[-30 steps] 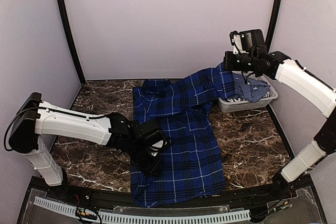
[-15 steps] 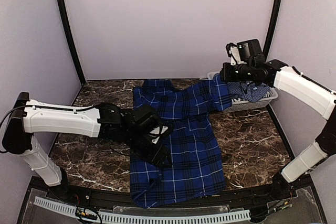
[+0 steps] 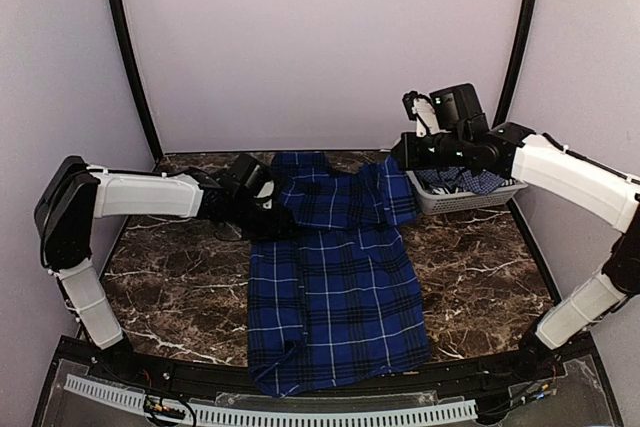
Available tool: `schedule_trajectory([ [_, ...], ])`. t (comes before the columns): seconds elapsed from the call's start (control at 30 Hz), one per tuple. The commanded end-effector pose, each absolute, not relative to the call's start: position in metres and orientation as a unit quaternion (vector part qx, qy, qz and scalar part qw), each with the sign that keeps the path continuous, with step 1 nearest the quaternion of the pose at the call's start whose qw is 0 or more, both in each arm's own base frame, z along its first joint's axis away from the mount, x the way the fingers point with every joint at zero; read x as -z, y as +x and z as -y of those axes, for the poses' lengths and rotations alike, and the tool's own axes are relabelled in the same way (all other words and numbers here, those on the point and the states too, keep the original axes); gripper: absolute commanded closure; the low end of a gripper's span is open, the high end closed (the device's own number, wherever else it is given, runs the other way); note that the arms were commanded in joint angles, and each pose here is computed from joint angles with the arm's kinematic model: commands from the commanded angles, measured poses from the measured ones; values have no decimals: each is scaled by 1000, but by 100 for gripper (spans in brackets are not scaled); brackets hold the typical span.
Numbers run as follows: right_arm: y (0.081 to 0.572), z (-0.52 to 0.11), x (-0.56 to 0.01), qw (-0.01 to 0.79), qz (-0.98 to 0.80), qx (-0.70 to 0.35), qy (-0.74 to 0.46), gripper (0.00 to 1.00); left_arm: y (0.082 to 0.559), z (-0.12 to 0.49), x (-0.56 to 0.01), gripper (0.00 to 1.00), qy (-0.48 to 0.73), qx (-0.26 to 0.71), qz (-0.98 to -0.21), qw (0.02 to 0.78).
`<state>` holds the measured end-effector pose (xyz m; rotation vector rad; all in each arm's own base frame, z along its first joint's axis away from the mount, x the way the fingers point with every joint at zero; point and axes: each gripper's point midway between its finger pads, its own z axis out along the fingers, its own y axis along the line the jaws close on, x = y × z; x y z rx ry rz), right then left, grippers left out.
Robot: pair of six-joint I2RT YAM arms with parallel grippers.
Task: Fold and stack the long sleeve shirts
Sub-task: Move the 1/3-folded shirt to the center of the board.
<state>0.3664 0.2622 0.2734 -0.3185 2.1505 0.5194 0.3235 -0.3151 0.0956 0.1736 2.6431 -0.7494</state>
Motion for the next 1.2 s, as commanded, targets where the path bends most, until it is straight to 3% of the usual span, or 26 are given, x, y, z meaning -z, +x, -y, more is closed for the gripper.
schedule_trajectory([
  [0.0, 357, -286, -267, 430, -859, -238, -142, 100, 376, 312, -91, 46, 45, 270, -932, 237],
  [0.53, 363, -331, -236, 385, -866, -266, -176, 100, 485, 285, -19, 48, 24, 238, -948, 210],
  [0.83, 390, -369, -199, 350, -874, -281, -188, 100, 543, 298, -73, 43, 61, 261, -931, 249],
  [1.0, 407, -384, -183, 343, -877, -282, -186, 100, 534, 304, -123, 42, 76, 287, -921, 252],
  [1.17, 422, -387, -160, 334, -885, -273, -175, 100, 483, 288, -158, 44, 59, 311, -917, 243],
])
